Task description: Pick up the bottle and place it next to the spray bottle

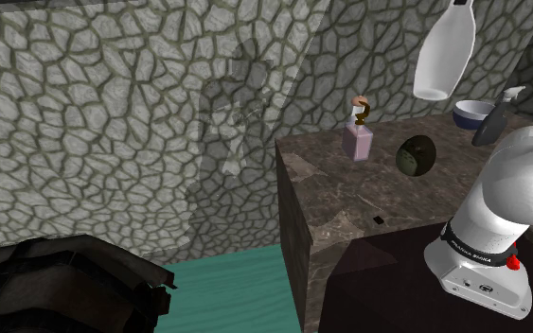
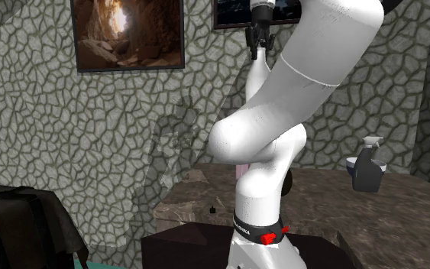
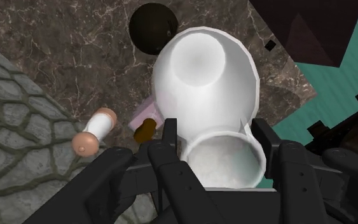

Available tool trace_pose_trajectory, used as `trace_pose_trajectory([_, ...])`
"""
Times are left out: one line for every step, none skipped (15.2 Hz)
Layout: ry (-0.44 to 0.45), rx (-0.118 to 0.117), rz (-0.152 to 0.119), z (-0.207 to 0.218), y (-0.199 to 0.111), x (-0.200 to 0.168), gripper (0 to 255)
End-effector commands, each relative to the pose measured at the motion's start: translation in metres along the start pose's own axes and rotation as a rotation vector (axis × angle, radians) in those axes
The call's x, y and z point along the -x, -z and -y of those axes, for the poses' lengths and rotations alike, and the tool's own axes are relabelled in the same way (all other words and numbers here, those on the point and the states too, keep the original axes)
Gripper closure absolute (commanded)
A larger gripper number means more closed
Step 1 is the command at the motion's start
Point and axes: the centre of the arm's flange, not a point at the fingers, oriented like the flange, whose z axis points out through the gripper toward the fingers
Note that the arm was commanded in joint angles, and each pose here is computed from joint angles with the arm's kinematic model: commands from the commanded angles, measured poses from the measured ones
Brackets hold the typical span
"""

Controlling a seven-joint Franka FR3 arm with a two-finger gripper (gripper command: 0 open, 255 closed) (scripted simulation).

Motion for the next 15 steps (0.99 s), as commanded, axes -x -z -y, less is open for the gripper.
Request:
trace_pose_trajectory([0.001,0.001,0.000,-0.024,0.000,0.013,255])
trace_pose_trajectory([0.001,0.001,0.000,-0.036,0.001,0.018,255])
trace_pose_trajectory([0.001,0.001,0.000,-0.048,0.001,0.023,255])
trace_pose_trajectory([0.001,0.001,0.000,-0.061,0.001,0.028,255])
trace_pose_trajectory([0.001,0.001,0.000,-0.073,0.001,0.033,255])
trace_pose_trajectory([0.001,0.001,0.000,-0.085,0.001,0.038,255])
trace_pose_trajectory([0.001,0.001,0.000,-0.097,0.001,0.043,255])
trace_pose_trajectory([0.001,0.001,0.000,-0.109,0.001,0.048,255])
trace_pose_trajectory([0.001,0.001,0.000,-0.121,0.002,0.053,255])
trace_pose_trajectory([0.001,0.001,0.000,-0.134,0.002,0.059,255])
trace_pose_trajectory([0.001,0.001,0.000,-0.146,0.002,0.064,255])
trace_pose_trajectory([0.001,0.001,0.000,-0.158,0.002,0.069,255])
trace_pose_trajectory([0.001,0.001,0.000,-0.170,0.002,0.074,255])
trace_pose_trajectory([0.001,0.001,0.000,-0.182,0.002,0.079,255])
trace_pose_trajectory([0.001,0.001,0.000,-0.194,0.003,0.084,255])
